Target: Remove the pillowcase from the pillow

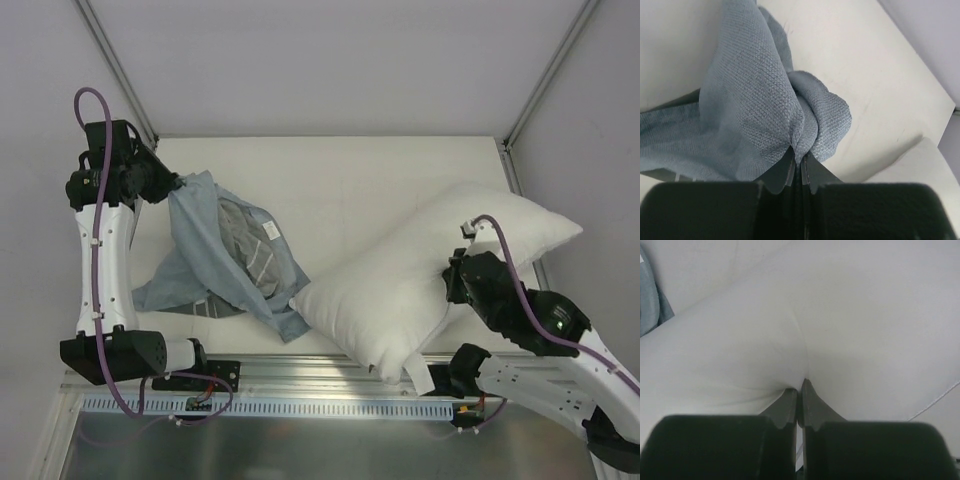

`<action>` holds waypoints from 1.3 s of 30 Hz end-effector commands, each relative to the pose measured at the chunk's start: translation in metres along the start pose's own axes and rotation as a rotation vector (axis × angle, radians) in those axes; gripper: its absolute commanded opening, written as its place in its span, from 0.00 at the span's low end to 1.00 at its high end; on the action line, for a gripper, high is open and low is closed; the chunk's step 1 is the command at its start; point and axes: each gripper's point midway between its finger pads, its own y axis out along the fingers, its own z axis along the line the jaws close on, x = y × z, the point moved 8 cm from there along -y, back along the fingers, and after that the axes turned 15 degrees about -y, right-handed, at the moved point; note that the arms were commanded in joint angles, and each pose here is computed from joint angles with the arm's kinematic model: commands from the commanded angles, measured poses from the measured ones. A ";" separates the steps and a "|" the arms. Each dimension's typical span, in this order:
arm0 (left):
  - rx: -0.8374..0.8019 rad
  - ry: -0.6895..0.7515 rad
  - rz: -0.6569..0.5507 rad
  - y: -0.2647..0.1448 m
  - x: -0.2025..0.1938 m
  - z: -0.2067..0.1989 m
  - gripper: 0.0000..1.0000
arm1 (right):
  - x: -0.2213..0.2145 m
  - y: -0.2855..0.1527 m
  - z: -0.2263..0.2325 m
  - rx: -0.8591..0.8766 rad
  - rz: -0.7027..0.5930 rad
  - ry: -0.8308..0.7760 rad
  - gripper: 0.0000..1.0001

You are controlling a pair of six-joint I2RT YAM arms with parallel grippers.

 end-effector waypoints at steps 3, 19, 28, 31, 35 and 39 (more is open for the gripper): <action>-0.063 0.035 0.041 -0.010 -0.014 0.006 0.00 | 0.075 0.012 0.005 -0.076 -0.146 0.025 0.01; -0.142 0.108 0.027 -0.037 -0.021 0.006 0.00 | 0.225 0.044 -0.045 -0.106 -0.320 0.195 0.01; -0.112 0.097 0.051 -0.023 -0.019 0.006 0.00 | 0.215 0.072 -0.036 -0.009 -0.260 0.235 0.01; -0.055 0.102 0.028 -0.011 -0.012 0.010 0.02 | 0.182 0.103 -0.022 0.041 -0.162 0.256 0.12; -0.004 0.155 0.094 0.022 0.000 0.004 0.99 | 0.166 0.132 -0.004 0.172 0.008 0.248 0.84; -0.102 0.176 0.197 0.017 -0.004 -0.013 0.99 | 0.173 0.129 -0.003 0.200 0.045 0.238 0.94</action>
